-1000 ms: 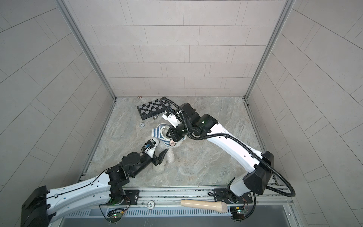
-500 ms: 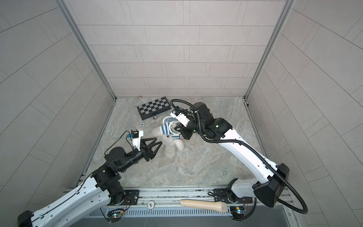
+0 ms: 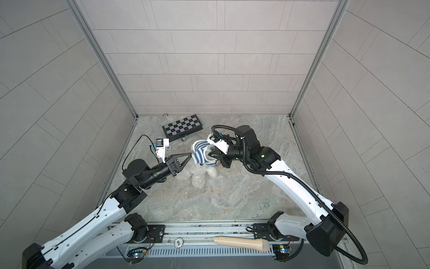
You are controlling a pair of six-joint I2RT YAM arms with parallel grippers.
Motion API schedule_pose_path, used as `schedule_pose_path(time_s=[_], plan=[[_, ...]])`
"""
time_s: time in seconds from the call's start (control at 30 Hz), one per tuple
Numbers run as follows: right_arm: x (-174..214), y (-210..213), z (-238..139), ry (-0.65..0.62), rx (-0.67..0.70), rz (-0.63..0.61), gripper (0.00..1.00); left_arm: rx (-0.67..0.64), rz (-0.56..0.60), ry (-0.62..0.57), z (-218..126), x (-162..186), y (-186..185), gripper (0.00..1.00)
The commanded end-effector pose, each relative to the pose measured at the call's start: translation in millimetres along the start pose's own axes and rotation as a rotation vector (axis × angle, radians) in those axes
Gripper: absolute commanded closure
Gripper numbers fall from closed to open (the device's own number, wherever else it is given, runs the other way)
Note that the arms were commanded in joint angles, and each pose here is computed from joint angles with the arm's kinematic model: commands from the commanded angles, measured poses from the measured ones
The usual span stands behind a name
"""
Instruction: Dress the teddy bear
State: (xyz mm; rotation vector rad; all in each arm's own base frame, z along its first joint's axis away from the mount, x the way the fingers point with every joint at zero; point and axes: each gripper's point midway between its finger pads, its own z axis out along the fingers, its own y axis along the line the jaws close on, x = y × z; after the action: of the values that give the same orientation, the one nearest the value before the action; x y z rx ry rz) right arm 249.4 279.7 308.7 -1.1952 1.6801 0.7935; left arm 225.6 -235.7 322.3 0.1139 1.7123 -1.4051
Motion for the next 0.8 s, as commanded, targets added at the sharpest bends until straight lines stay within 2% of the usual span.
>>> schedule_pose_path(time_s=[0.0,0.27,0.5,0.57,0.67,0.77], plan=[[-33.3,10.6,-11.8,-0.151,-0.028,-0.146,1.0,0.016,0.017,0.014,4.0,-6.7,-9.9,0.88],[-30.6,5.7,-7.4,-0.146,-0.012,-0.156,1.0,0.038,0.067,0.038,8.4,-7.5,-22.3,0.9],[-35.6,6.1,-9.9,-0.163,-0.005,-0.17,1.0,0.025,0.095,0.107,16.2,8.8,-28.4,0.87],[-34.5,6.8,-10.1,-0.159,-0.007,-0.173,1.0,0.017,0.09,0.094,15.1,7.5,-27.4,0.83],[-33.8,10.6,-11.9,-0.158,-0.018,-0.186,1.0,-0.022,0.075,0.065,10.2,2.3,-15.3,0.72],[-32.6,13.0,-14.0,-0.162,-0.018,-0.199,1.0,-0.046,0.034,0.047,6.8,-0.2,-1.0,0.71]])
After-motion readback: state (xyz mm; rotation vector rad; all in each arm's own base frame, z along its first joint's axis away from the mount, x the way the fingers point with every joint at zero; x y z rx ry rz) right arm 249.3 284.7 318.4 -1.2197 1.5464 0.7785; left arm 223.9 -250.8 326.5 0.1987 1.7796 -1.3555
